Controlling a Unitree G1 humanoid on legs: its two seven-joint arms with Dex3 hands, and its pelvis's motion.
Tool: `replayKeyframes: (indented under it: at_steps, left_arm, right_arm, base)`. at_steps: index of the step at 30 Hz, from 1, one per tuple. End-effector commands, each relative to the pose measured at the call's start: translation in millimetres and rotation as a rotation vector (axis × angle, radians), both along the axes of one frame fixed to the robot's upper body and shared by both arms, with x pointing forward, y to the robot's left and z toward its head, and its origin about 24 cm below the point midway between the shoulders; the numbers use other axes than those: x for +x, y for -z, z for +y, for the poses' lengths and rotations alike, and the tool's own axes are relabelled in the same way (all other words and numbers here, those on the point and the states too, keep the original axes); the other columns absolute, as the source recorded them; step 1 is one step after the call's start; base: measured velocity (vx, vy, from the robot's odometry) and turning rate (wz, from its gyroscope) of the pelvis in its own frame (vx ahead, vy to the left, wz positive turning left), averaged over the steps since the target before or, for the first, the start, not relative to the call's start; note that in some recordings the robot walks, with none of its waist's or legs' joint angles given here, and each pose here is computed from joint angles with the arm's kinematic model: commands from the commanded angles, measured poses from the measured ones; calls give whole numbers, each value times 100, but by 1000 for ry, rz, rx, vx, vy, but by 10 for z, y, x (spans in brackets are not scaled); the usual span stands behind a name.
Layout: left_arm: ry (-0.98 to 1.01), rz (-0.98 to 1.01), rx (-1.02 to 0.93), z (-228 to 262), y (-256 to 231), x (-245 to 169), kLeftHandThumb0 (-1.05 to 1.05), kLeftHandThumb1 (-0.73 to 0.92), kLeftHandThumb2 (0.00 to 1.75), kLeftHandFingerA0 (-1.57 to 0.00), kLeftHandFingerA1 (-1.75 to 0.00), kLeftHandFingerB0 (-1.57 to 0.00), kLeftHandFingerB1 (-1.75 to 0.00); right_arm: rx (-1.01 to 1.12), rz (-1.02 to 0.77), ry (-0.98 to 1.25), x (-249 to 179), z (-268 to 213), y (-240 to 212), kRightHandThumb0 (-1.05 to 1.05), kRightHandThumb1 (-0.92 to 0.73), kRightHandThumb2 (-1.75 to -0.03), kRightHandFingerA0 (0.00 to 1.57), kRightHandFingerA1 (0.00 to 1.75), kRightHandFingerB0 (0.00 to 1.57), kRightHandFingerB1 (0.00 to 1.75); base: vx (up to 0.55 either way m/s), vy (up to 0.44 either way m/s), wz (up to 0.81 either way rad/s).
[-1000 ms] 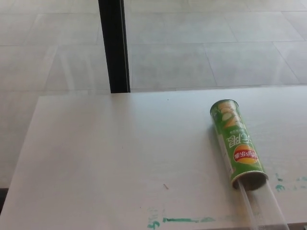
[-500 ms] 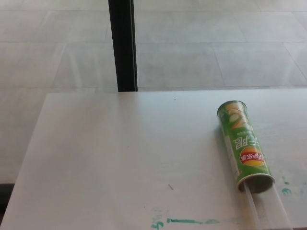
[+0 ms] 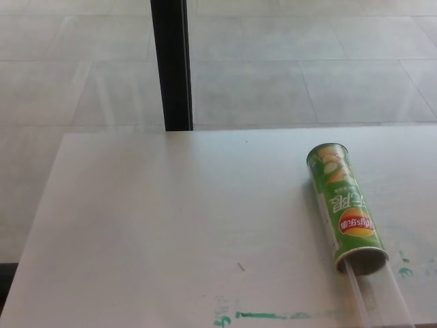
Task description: Use the right hand as a fist to push the chips tray inside its container kept in the middle of the desk
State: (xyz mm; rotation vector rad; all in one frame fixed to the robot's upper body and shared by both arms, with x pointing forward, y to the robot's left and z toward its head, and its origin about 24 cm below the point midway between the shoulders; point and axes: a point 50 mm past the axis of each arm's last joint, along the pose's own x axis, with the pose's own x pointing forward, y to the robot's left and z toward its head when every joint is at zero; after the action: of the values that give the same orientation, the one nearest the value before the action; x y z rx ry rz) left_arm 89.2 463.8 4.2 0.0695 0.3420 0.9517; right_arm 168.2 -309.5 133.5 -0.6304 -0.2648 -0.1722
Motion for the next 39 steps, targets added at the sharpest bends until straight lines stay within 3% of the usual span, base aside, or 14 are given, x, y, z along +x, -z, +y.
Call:
replayKeyframes:
  at_steps: [1, 5, 6, 7, 18, 19, 20, 21, 22, 32, 36, 39]
  left_arm:
    - [24, -16, 32, -7, -28, 4, -65, 86, 66, -47, -47, -42, -39]
    - [21, 4, 16, -11, 2, -6, -63, 85, 66, -48, -43, -40, -39]
    - [21, 2, 14, -16, 6, 2, -55, 64, 107, -44, -61, -23, -50]
    - [20, 3, 8, -18, 15, -1, -63, 84, 65, -48, -43, -40, -39]
    - [24, 32, 5, -37, 53, -17, -62, 85, 66, -48, -45, -42, -39]
    - [23, 26, -9, -38, 60, -20, -63, 68, 102, -41, -58, -34, -52]
    - [28, 16, -10, -42, 59, -22, -62, 85, 65, -46, -47, -40, -40]
    - [22, 34, -9, -43, 71, -35, -63, 68, 102, -42, -57, -33, -52]
    - [19, 35, -11, -44, 74, -37, -62, 85, 66, -49, -46, -40, -39]
    - [21, 32, -26, -43, 86, -55, -63, 83, 65, -49, -49, -41, -41]
    - [24, 46, -18, -36, 77, -47, -63, 83, 65, -49, -48, -41, -40]
    - [30, 58, -7, -28, 65, -47, -64, 84, 65, -49, -48, -41, -41]
  right_arm:
    - [-84, 12, -155, -57, 253, -87, -56, -74, -63, 65, 48, 46, 39]
    - [-112, -21, -250, -114, 412, -157, -54, -75, -63, 69, 50, 48, 39]
    - [-110, -22, -269, -130, 446, -172, -53, -75, -63, 68, 51, 48, 39]
    - [-118, -31, -300, -147, 486, -189, -52, -76, -63, 67, 51, 47, 39]
    - [-253, 171, -557, -315, 687, -137, -51, -78, -63, 82, 59, 65, 47]
    - [-282, 210, -596, -337, 704, -136, -50, -76, -63, 85, 59, 65, 47]
    - [-289, 258, -615, -356, 713, -135, -50, -76, -63, 85, 61, 64, 47]
    - [-337, 315, -641, -389, 733, -149, -49, -75, -63, 85, 60, 63, 46]
    - [-346, 333, -658, -405, 742, -156, -47, -74, -62, 86, 60, 63, 47]
    - [-534, 586, -718, -469, 755, -241, -52, -76, -64, 80, 55, 59, 43]
    - [-501, 672, -721, -451, 754, -138, -50, -74, -62, 78, 60, 59, 45]
    - [-596, 724, -684, -427, 746, -29, -52, -76, -63, 76, 59, 58, 43]
  base:
    - [0, 0, 0]
    - [0, 0, 0]
    - [0, 0, 0]
    - [0, 0, 0]
    - [0, 0, 0]
    - [0, 0, 0]
    - [0, 0, 0]
    - [0, 0, 0]
    - [0, 0, 0]
    - [0, 0, 0]
    - [0, 0, 0]
    - [0, 0, 0]
